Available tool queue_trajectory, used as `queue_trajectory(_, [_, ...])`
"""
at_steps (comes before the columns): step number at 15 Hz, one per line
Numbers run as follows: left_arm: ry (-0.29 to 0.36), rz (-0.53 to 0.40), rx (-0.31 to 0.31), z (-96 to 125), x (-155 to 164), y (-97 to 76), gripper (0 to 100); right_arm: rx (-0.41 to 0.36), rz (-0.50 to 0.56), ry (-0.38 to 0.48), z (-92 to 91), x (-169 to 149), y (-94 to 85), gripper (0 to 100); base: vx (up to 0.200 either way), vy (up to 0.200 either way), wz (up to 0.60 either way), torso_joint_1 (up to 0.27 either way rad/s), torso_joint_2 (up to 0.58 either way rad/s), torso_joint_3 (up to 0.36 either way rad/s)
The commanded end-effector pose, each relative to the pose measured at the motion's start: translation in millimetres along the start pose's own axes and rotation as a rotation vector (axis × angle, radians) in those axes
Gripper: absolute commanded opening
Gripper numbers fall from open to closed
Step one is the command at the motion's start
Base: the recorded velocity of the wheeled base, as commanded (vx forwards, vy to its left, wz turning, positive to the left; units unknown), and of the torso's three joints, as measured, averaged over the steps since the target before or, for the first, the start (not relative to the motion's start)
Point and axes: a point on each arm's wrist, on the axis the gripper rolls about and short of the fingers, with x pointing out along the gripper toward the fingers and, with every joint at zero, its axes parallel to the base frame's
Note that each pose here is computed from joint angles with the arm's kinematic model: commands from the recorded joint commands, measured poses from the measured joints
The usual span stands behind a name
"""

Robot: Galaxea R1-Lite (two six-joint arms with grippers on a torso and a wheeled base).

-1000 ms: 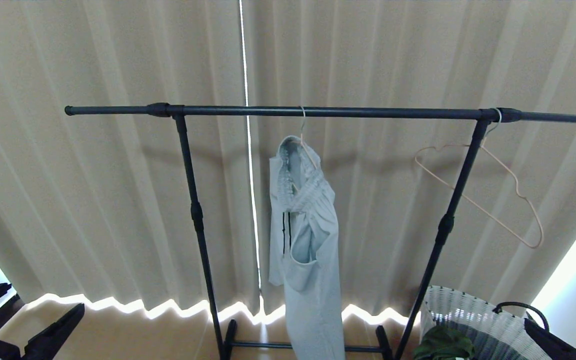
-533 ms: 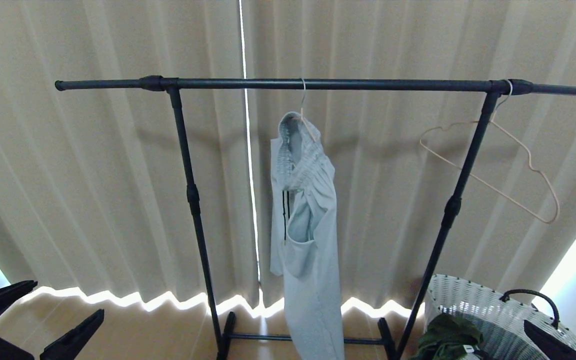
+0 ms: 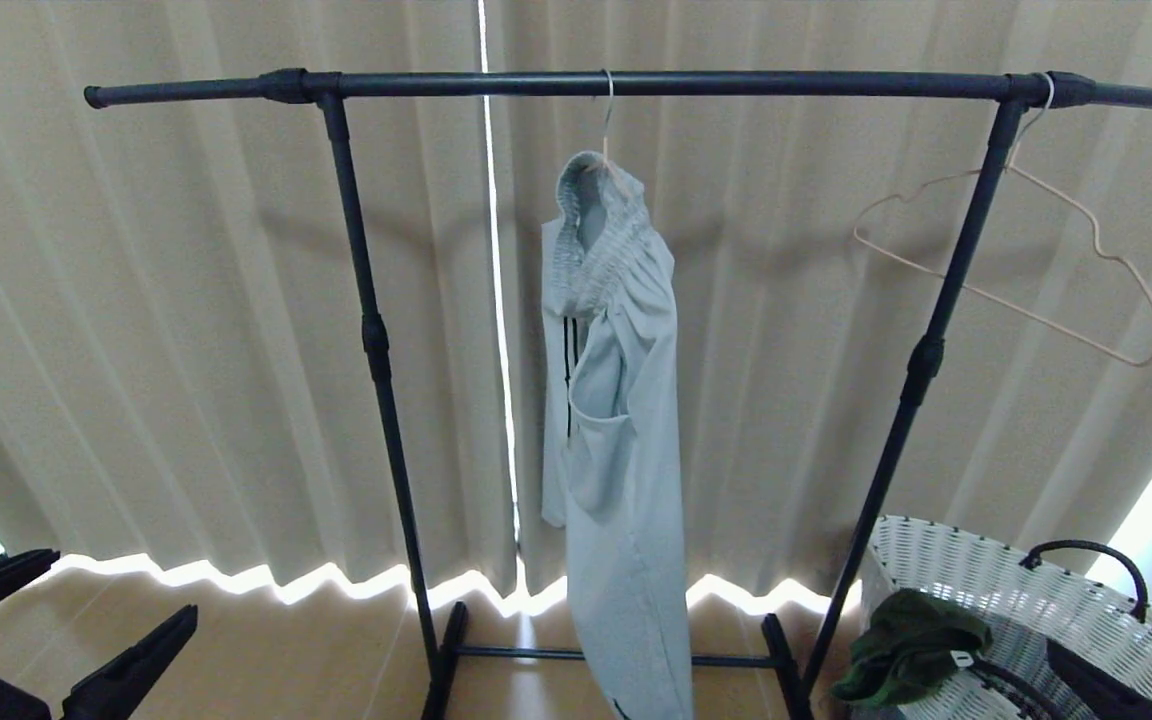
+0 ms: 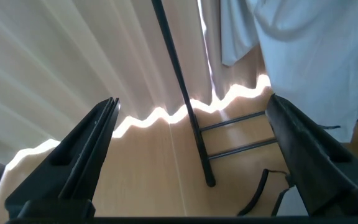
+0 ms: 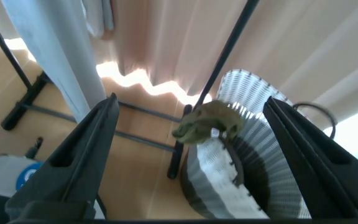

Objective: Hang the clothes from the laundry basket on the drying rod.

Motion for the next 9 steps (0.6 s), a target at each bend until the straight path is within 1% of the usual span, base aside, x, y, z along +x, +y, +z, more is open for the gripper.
queue_trajectory(1, [-0.018, 0.004, -0.008, 4.2, -1.2, 1.1, 100, -0.002, 0.001, 0.005, -0.2, 0.8, 0.2, 100, 0.000, 0.000, 0.00, -0.198, 0.46, 0.251])
queue_trajectory(6, [-0.008, 0.001, -0.001, 0.3, -1.7, 0.2, 100, -0.001, 0.003, 0.008, -1.0, 0.9, 0.4, 100, 0.000, 0.000, 0.00, -0.185, 0.45, 0.264])
queue_trajectory(7, [-0.003, 0.000, -0.002, -1.3, -1.5, -0.2, 100, 0.001, 0.009, 0.006, -3.4, 0.4, 0.6, 100, 0.000, 0.000, 0.00, -0.105, 0.29, 0.178])
queue_trajectory(9, [0.007, -0.002, -0.006, -3.6, -1.1, -0.8, 100, 0.002, 0.007, 0.003, -3.4, -0.1, 0.4, 100, 0.000, 0.000, 0.00, -0.049, 0.13, 0.041])
